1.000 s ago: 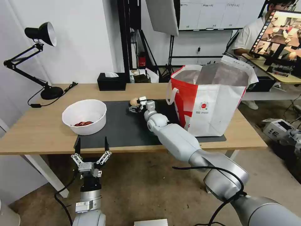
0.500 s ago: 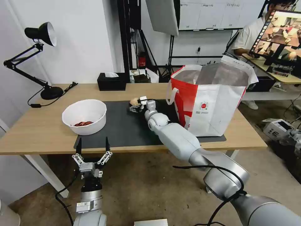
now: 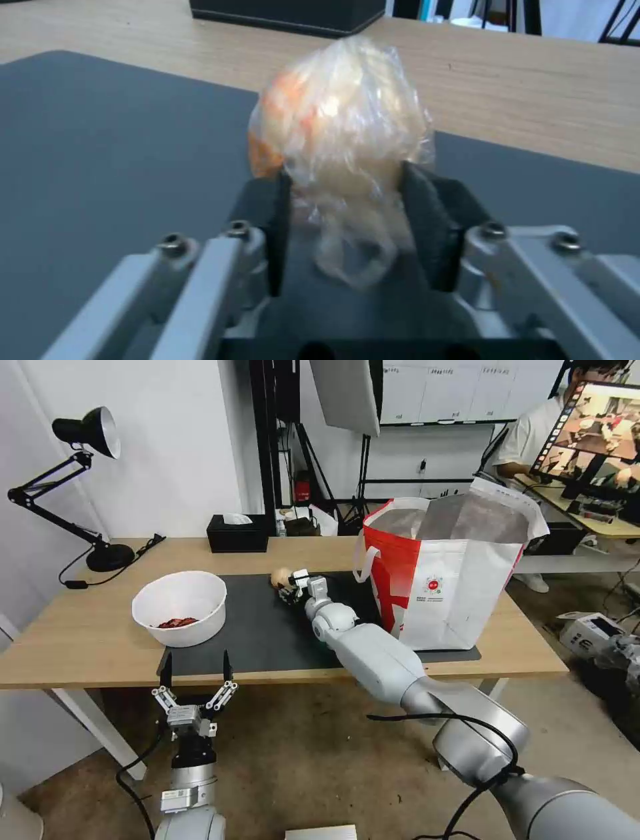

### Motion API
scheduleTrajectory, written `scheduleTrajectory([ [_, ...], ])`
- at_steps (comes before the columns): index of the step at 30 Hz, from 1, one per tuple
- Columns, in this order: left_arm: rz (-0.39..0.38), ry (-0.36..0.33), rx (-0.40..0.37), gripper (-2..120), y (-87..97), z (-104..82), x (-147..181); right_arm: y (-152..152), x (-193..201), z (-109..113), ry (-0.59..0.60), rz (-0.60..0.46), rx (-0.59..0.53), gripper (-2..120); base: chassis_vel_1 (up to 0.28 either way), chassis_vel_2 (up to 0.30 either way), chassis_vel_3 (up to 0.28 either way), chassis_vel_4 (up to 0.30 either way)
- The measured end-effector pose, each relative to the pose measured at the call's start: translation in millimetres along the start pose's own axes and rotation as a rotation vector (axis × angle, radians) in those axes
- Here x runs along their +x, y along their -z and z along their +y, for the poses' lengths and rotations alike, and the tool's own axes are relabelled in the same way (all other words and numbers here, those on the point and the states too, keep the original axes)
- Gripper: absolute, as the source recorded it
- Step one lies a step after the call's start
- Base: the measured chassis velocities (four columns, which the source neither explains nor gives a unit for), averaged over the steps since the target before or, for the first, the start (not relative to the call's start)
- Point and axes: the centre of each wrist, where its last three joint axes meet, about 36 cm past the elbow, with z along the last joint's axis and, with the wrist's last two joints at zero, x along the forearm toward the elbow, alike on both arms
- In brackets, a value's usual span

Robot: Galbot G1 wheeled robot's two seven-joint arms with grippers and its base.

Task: Pick up the trash from the table and place it into the takeout bag.

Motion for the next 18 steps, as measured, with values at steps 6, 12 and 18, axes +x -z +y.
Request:
scheduleTrajectory([
  [6,-0.001,0.001,0.0,100,0.0,-0.2,-0.5,0.3,0.1,0.3,0.001,-0.001,0.0,14,0.0,0.0,0.0,0.0],
  [12,-0.003,0.001,0.001,100,0.0,-0.2,-1.1,0.5,0.2,-0.2,0.0,-0.003,-0.001,0,0.0,0.0,0.0,0.0],
  [18,-0.006,0.001,0.001,100,0.1,-0.3,-2.3,0.0,0.5,0.3,0.002,-0.006,-0.002,0,0.0,0.0,0.0,0.0],
])
